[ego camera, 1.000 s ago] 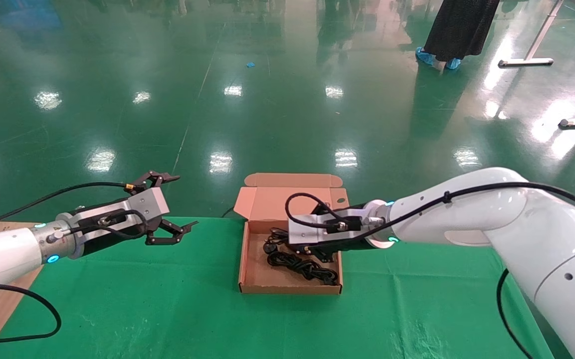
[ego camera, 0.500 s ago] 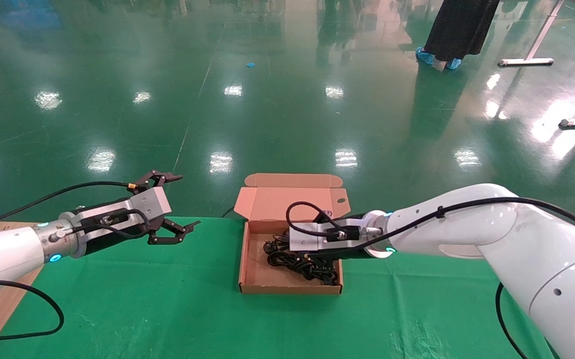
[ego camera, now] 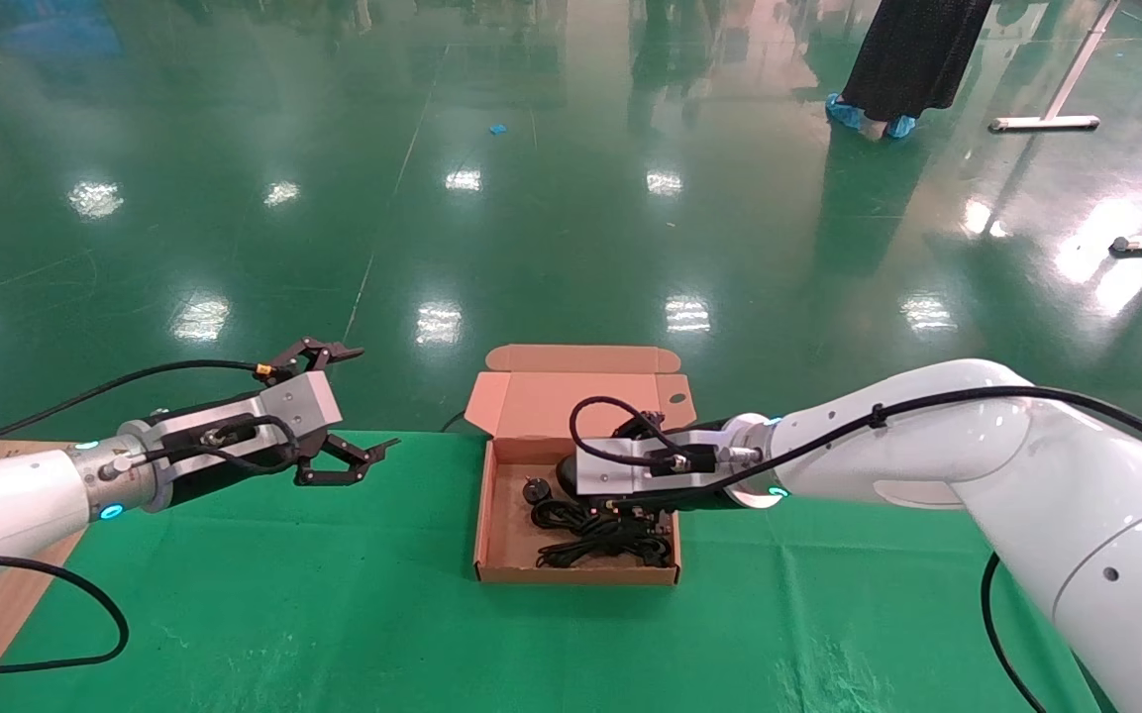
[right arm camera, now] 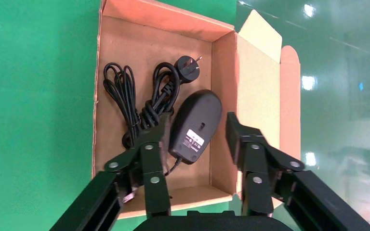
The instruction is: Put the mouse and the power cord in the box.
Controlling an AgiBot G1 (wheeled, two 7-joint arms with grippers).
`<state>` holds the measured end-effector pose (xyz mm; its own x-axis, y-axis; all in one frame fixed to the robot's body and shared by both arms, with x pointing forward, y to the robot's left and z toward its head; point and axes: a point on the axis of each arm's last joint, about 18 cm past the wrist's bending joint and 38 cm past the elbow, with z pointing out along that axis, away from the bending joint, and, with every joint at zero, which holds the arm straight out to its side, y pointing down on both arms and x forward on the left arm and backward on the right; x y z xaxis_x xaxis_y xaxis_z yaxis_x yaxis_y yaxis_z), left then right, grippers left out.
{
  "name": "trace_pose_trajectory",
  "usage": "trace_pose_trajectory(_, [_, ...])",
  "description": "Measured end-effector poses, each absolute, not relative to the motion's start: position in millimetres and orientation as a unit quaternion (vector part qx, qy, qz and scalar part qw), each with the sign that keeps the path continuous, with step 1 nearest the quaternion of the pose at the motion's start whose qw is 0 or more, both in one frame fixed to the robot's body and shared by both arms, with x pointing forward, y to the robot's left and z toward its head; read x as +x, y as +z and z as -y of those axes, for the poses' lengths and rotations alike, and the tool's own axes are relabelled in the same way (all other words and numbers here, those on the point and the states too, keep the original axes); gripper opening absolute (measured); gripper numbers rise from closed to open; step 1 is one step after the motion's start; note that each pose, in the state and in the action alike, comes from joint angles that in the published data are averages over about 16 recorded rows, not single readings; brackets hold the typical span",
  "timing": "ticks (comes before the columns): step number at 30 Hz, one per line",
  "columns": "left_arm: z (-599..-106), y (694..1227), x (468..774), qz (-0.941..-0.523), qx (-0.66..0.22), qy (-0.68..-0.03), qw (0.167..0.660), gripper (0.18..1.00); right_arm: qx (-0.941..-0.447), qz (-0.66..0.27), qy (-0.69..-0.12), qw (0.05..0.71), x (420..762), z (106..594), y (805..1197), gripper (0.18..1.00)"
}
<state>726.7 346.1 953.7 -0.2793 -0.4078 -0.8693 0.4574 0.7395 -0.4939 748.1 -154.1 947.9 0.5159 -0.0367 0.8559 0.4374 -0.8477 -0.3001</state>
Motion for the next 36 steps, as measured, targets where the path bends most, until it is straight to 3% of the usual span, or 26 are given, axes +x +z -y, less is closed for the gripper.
trace_pose_trajectory(18, [-325.3,969.9,677.3,-0.674,0.019,-0.520,0.525,1.001,-0.807,0.052,-0.392,0.440,698.0,185.1,936.8,0.801])
trace_pose_trajectory(24, [-320.5,977.0,653.5,-0.663,0.027,-0.565,0.490,1.001,-0.787,0.038,-0.364,0.497,674.5,201.4,941.1,0.900])
trace_pose_trajectory(36, [-313.2,989.2,599.2,-0.655,0.050,-0.631,0.413,1.001,-0.745,0.033,-0.318,0.585,618.8,238.5,957.0,0.992])
